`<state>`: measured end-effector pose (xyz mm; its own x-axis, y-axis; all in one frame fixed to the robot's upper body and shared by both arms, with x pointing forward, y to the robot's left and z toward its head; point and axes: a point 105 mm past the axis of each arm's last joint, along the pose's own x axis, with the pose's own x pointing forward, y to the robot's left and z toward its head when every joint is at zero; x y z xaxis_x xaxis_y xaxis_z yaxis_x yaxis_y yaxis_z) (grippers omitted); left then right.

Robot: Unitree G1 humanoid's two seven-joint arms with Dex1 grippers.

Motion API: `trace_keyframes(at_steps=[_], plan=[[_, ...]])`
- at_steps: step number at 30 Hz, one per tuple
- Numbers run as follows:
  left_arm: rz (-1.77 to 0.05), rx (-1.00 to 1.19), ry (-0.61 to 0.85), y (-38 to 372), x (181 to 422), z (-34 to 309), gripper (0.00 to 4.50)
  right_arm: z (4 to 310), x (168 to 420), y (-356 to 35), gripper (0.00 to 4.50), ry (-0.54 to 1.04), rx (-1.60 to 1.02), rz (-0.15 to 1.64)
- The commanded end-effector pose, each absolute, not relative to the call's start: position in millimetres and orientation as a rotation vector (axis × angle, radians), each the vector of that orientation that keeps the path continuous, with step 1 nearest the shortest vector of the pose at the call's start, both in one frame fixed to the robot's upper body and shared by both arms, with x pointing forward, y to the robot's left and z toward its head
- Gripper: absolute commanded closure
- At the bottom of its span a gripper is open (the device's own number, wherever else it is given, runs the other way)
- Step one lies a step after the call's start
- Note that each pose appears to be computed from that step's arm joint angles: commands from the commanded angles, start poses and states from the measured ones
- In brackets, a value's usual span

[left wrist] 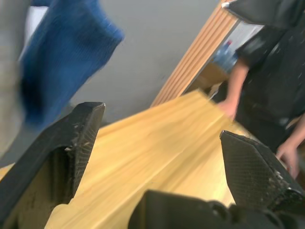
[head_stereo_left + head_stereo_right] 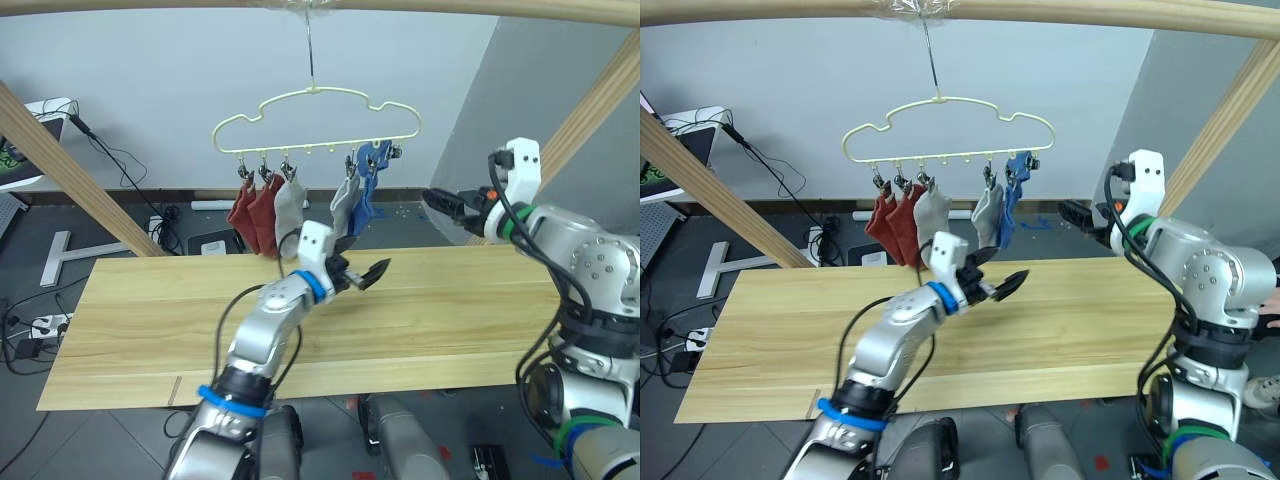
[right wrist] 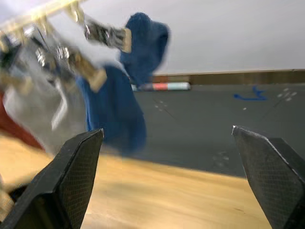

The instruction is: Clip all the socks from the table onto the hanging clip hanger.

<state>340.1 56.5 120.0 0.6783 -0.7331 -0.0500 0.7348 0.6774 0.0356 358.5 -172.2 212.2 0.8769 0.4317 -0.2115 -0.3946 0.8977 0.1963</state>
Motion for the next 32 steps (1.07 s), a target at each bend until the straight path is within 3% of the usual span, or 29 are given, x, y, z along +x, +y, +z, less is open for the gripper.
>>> trace_keyframes(at_steps=[1,8,13,17,32], plan=[[-0.778,0.124,0.007,103,334,138,0.02,217,346,-180,0.0,0.193,0.043,0.467],[-0.611,0.19,0.077,190,331,157,0.02,209,333,-197,0.0,0.184,-0.09,0.499],[-0.498,0.368,0.147,262,308,163,0.02,224,296,-189,0.0,-0.012,-0.433,0.793],[-0.419,0.327,0.204,293,294,160,0.02,217,292,-211,0.0,0.035,-0.319,0.752],[-0.445,0.302,0.219,297,284,157,0.02,211,288,-216,0.0,0.046,-0.319,0.746]])
